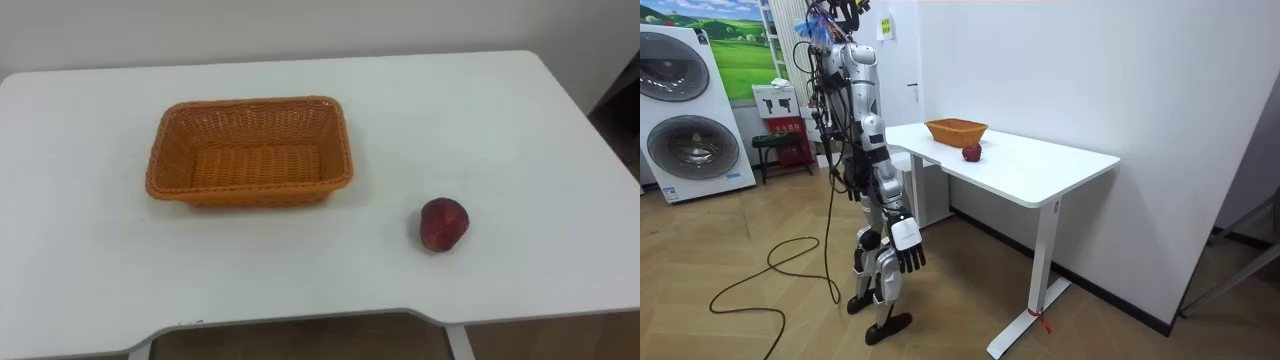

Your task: Pick and place apple

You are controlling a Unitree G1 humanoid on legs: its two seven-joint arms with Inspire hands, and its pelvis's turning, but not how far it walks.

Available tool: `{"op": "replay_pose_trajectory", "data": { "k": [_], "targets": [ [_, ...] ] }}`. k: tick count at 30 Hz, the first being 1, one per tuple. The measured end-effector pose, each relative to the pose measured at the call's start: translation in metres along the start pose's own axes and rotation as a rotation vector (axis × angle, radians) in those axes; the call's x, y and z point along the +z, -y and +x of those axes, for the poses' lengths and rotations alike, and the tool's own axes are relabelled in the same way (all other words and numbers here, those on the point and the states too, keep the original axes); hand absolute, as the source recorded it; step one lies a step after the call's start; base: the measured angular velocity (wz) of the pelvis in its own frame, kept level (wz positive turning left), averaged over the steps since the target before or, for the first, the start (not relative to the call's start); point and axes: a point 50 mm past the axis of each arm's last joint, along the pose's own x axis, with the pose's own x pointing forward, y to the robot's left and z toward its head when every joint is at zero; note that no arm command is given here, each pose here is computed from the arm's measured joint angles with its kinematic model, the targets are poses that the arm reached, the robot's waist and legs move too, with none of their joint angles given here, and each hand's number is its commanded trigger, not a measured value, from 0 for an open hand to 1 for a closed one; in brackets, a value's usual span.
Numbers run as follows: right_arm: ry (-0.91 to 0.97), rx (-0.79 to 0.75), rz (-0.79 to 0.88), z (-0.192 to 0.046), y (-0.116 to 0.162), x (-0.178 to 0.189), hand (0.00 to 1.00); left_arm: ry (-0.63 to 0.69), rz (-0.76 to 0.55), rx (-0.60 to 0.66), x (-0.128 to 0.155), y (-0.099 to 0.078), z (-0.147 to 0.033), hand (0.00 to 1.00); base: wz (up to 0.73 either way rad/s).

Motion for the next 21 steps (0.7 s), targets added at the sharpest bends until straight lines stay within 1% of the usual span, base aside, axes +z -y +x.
{"op": "replay_pose_trajectory", "data": {
  "k": [2,4,7,8,9,10,12,13,14,15,16,18,19,21],
  "targets": [
    [0.007,-0.001,0.017,0.0,0.0,0.004,0.0,-0.003,0.002,-0.002,0.0,0.0,0.0,0.0,-0.02],
    [0.003,-0.005,0.067,0.0,0.0,0.006,0.0,-0.004,0.002,-0.007,0.0,0.001,0.0,0.0,-0.08],
    [-0.013,-0.001,0.212,0.0,-0.001,0.005,0.0,0.004,-0.011,-0.011,0.003,0.0,0.001,0.0,-0.08],
    [-0.027,0.004,0.3,0.0,-0.002,0.004,0.0,0.002,-0.012,-0.011,0.003,0.0,0.001,0.0,0.0],
    [-0.036,0.01,0.422,0.0,-0.004,0.004,0.0,0.0,-0.016,-0.009,0.002,0.0,0.001,0.0,0.0],
    [-0.041,0.013,0.485,0.0,-0.005,0.004,0.0,-0.002,-0.023,-0.008,0.002,-0.001,0.001,0.0,0.0],
    [-0.07,0.019,0.736,0.0,-0.005,0.003,0.0,-0.012,-0.042,-0.006,-0.001,-0.001,0.001,0.0,0.0],
    [-0.076,0.02,0.791,0.0,-0.005,0.003,0.0,-0.013,-0.043,-0.004,-0.001,-0.002,0.001,0.0,0.04],
    [-0.086,0.021,0.904,0.0,-0.004,0.004,0.0,-0.014,-0.044,-0.001,-0.002,-0.002,0.0,0.0,0.08],
    [-0.095,0.018,1.066,0.001,-0.001,0.006,0.0,-0.018,-0.054,0.0,-0.003,-0.002,0.0,0.0,0.07],
    [-0.098,0.013,1.151,0.001,0.001,0.007,0.0,-0.019,-0.063,0.002,-0.004,-0.003,0.0,0.0,0.0],
    [-0.099,-0.021,1.439,0.002,0.01,0.008,0.0,-0.022,-0.113,0.025,-0.006,-0.009,0.0,0.0,0.0],
    [-0.089,-0.024,1.498,0.002,0.013,0.012,0.0,-0.019,-0.132,0.032,-0.006,-0.011,0.0,0.0,0.0],
    [-0.05,-0.064,1.661,0.001,0.027,0.017,0.0,0.003,-0.168,0.058,-0.004,-0.018,0.001,0.0,-0.08]
  ]
}}
